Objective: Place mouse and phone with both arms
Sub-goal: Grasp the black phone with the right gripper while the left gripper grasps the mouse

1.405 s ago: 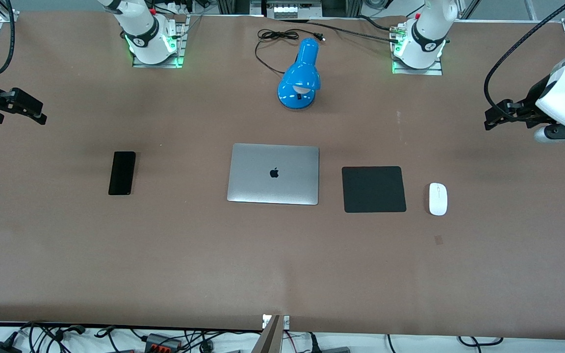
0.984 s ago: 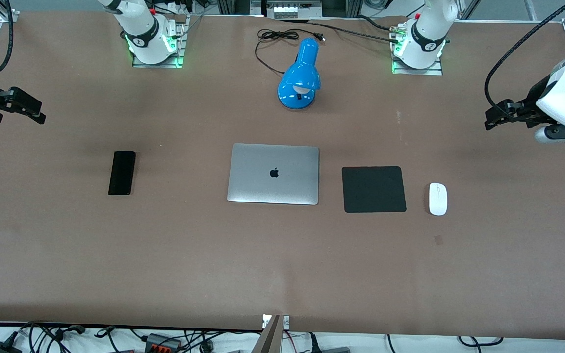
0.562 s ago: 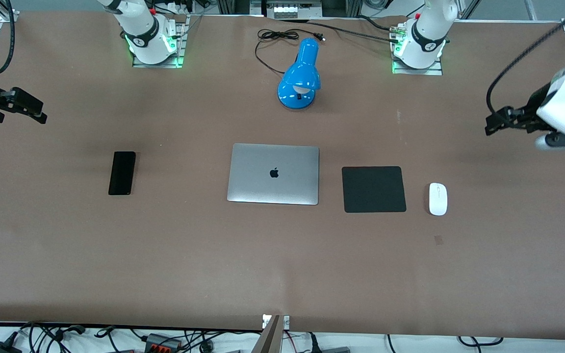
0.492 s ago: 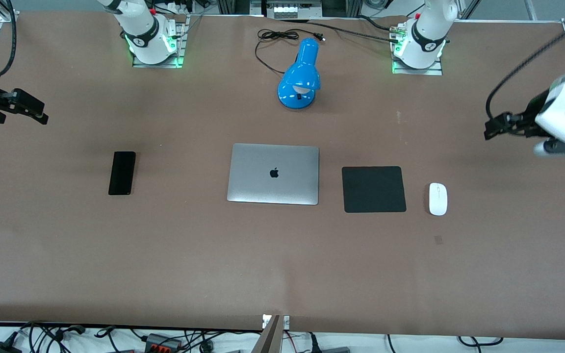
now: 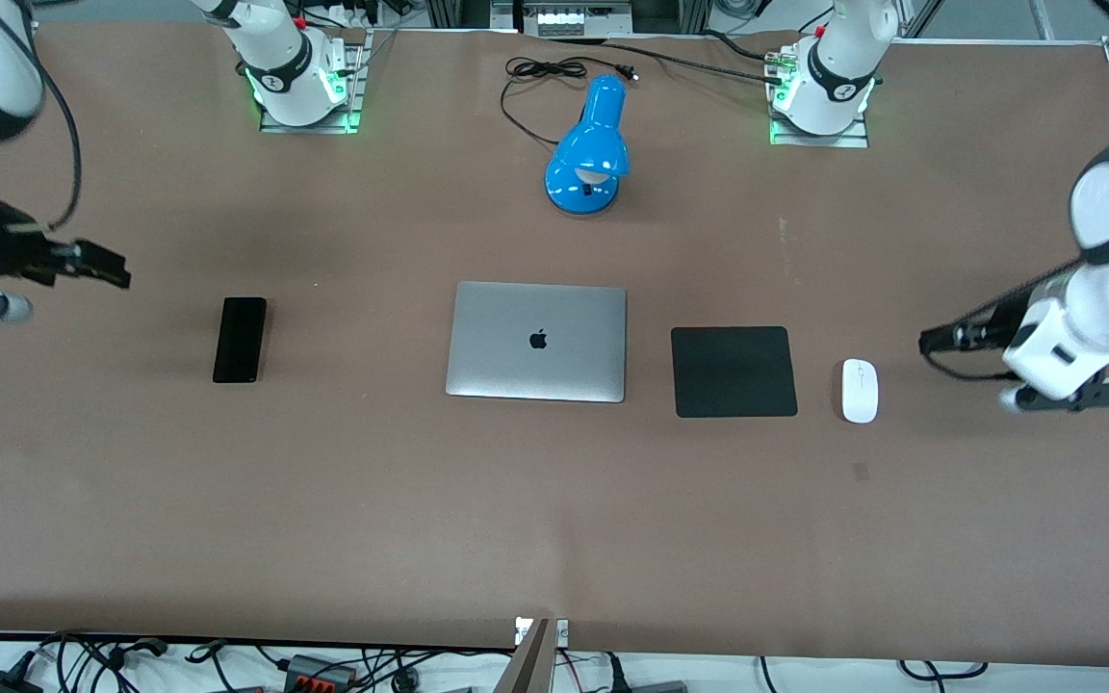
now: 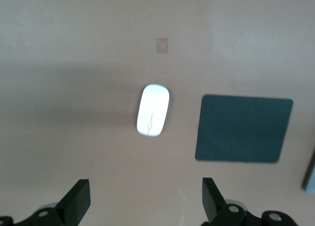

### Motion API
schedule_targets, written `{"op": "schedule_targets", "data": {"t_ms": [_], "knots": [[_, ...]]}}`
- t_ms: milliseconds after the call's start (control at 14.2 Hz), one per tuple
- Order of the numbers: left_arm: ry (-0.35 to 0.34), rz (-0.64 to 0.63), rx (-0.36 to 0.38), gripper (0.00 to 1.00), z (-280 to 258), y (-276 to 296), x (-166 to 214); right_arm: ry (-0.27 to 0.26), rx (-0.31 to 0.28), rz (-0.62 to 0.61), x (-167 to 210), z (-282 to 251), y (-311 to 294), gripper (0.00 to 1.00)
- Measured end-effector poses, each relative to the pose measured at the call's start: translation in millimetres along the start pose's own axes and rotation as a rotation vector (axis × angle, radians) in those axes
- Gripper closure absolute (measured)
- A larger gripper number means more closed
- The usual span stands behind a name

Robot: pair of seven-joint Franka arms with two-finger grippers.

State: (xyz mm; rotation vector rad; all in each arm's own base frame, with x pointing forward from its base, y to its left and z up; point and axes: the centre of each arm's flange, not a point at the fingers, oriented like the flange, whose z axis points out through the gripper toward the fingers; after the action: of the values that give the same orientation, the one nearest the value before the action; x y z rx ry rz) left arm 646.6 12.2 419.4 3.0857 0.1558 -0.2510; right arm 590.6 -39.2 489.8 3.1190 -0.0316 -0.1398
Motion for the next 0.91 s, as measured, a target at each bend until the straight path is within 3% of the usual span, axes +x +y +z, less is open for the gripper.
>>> {"op": "schedule_targets", "data": {"t_ms": [281, 492, 632, 914], "knots": [[-0.012, 0.081, -0.02, 0.0, 85, -5, 36, -0.047, -0.01, -0.004, 27, 75, 0, 0.0], [-0.006, 0.163, -0.032, 0.0, 149, -8, 48, -0.008, -0.012, -0.006, 28, 139, -1, 0.0], [-0.006, 0.177, -0.036, 0.0, 174, -8, 47, -0.007, -0.011, -0.008, 18, 172, -2, 0.0], [-0.014, 0.206, -0.001, 0.0, 196, -10, 45, -0.054, -0.011, -0.01, 13, 221, -3, 0.0]]}}
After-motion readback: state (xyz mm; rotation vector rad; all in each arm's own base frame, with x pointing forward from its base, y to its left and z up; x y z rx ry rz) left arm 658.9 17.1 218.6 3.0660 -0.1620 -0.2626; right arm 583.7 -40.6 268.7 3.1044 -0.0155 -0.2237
